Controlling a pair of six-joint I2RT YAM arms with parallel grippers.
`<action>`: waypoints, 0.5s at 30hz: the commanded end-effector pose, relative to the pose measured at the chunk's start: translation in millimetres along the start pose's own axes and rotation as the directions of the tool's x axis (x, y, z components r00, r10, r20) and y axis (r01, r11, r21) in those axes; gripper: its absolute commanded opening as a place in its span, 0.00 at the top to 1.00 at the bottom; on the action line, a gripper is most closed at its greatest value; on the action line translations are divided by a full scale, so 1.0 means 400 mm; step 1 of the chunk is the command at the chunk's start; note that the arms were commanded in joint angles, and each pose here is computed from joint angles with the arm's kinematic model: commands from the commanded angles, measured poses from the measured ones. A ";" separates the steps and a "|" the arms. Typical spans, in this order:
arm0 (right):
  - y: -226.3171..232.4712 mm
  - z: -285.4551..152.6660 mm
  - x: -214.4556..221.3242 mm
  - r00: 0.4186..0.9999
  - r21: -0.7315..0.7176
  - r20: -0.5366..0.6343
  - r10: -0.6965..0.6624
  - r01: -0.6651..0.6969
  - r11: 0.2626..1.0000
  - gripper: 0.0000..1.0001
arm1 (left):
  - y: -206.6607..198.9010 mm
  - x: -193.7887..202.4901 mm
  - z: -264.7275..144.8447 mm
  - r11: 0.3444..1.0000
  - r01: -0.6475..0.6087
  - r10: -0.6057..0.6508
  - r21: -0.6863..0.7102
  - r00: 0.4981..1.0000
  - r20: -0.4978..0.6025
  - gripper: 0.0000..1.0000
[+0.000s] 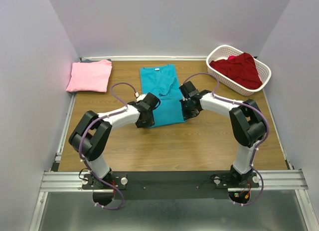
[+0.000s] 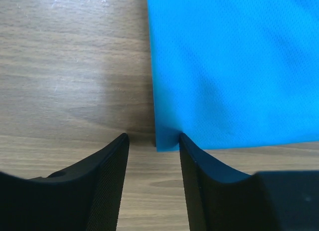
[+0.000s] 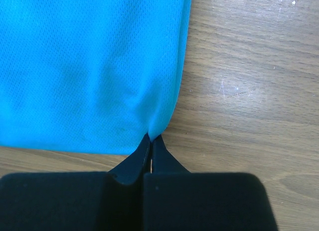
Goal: Fold and stack the t-shirts
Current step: Fold the tshirt
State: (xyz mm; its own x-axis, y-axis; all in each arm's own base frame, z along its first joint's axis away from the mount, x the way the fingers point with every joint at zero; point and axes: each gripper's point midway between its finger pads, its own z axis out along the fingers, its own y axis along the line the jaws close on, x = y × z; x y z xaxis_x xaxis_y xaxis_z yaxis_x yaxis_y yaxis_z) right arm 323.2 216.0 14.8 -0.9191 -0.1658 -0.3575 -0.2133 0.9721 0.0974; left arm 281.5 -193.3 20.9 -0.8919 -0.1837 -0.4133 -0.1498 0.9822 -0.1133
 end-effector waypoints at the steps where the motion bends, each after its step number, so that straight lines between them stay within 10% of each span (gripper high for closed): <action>1: -0.072 0.059 0.178 0.973 0.100 -0.227 -0.040 0.064 0.993 0.99 | 0.031 0.049 0.039 0.995 -0.042 0.036 -0.089 0.997 -0.066 0.48; 15: -0.069 0.049 0.171 0.977 0.095 -0.210 -0.039 0.060 0.994 0.99 | 0.045 0.154 0.081 0.989 -0.121 0.102 -0.080 0.972 -0.214 0.82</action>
State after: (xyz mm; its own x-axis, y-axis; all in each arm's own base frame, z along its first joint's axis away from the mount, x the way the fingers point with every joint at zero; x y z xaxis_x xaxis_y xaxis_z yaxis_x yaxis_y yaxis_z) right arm 323.0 215.7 15.0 -0.9150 -0.1700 -0.3659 -0.2198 0.9705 0.0987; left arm 285.4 -208.5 16.8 -0.9050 -0.1325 -0.4042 -0.0993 0.9898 -0.1021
